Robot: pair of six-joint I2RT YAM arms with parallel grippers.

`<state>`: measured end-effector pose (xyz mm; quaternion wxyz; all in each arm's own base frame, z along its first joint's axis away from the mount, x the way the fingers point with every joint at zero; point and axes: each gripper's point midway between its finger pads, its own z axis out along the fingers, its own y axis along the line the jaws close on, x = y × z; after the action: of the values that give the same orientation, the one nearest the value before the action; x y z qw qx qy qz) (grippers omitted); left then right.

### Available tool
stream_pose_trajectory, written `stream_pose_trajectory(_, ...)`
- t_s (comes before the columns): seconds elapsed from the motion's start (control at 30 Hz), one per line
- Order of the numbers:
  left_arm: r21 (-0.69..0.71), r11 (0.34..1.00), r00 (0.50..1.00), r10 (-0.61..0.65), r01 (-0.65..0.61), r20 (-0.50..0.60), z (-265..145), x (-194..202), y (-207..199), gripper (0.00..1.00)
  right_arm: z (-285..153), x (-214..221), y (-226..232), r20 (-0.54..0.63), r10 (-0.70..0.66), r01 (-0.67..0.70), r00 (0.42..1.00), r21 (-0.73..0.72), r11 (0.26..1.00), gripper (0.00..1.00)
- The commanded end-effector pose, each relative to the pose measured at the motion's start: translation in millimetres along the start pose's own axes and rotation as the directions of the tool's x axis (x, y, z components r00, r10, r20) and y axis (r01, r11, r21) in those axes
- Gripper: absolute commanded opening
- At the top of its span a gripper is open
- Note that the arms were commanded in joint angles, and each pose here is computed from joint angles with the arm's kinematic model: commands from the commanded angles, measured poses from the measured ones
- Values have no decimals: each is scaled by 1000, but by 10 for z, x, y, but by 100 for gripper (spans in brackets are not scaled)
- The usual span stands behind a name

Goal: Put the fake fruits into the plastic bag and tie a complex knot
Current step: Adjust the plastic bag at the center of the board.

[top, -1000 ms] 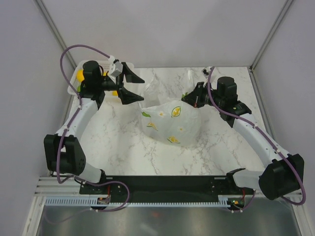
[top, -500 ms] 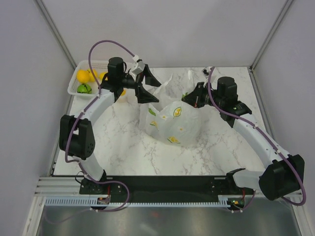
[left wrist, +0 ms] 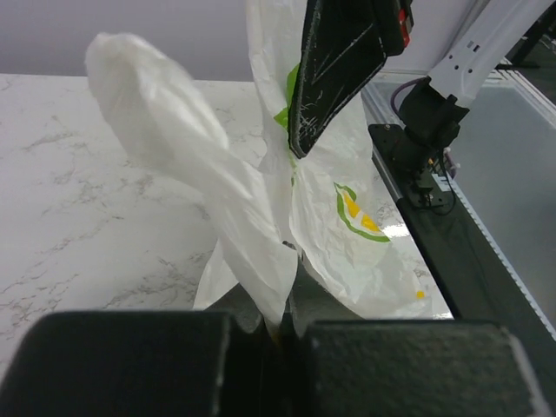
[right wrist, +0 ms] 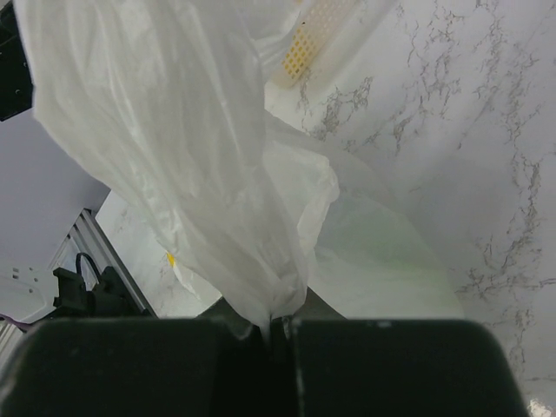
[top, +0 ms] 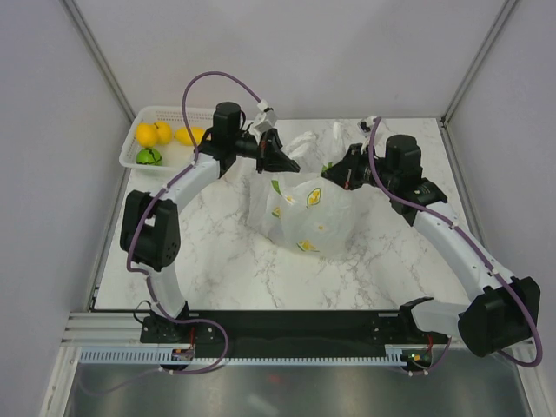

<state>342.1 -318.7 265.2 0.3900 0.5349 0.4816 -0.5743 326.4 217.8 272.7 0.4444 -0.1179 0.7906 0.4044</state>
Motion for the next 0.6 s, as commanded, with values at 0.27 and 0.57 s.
stream_pose_trajectory(0.27,-234,968,996,74,-84,-51,-143,-212,-141,2,-124,-123,36,16,-52,51,999,41,998,0)
stream_pose_trajectory(0.57,-175,913,921,332,-368,-206,-124,-273,-571,2,-37,-44,156,-81,-17,11,997,-66,998,0)
